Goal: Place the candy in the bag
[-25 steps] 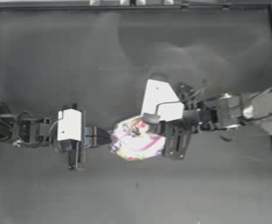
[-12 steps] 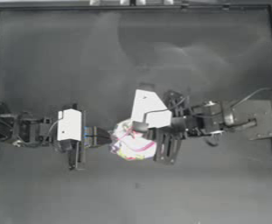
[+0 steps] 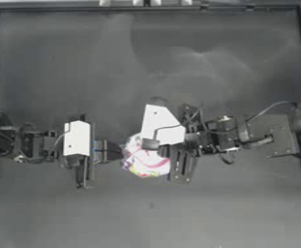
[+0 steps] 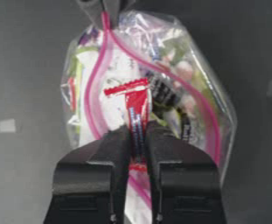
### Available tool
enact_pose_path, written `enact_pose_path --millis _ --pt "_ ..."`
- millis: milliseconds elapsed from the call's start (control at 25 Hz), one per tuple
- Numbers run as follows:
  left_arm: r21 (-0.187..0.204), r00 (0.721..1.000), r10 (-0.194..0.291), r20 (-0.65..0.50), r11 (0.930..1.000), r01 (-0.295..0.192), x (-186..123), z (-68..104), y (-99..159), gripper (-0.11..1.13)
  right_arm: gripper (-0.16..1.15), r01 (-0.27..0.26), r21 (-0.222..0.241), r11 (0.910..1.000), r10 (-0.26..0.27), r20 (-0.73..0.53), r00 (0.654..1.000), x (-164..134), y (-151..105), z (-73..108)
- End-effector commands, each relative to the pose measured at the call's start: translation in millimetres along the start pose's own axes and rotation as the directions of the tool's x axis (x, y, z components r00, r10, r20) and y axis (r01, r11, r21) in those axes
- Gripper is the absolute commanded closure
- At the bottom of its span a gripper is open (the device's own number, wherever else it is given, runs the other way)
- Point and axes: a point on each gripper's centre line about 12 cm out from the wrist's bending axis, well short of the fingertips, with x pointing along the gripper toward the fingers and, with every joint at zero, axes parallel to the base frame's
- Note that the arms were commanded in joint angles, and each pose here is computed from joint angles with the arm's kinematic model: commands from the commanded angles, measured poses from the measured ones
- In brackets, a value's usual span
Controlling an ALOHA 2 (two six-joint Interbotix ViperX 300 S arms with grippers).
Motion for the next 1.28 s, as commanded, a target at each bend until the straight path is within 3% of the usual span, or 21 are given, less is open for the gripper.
enact_pose_path --millis 40,240,440,920,1280 --pt "-0.002 0.999 0.000 0.046 1.0000 0.001 -0.6 14.1 -0.1 0.96 0.33 -0.012 -0.002 0.9999 0.012 0.056 0.998 -12.2 2.4 14.2" --pt "-0.004 0.999 0.000 0.046 1.0000 0.001 -0.6 14.1 -0.1 0.96 0.11 -0.012 0.001 0.9999 0.012 0.056 0.998 -11.0 2.5 14.1" --pt "-0.002 0.999 0.000 0.046 1.0000 0.001 -0.6 14.1 -0.1 0.96 0.11 -0.012 -0.004 0.9999 0.012 0.069 0.998 -15.9 2.4 17.9" --pt "-0.008 0.998 -0.016 0.063 0.9998 0.017 -3.7 19.6 -6.1 0.96 0.11 0.033 -0.026 0.9991 -0.029 0.124 0.992 -61.4 -8.0 22.5" --pt "-0.010 0.995 -0.030 0.093 0.9995 0.032 -12.9 33.7 -10.8 0.96 0.11 0.049 -0.036 0.9982 -0.044 0.122 0.992 -66.7 -10.4 22.1"
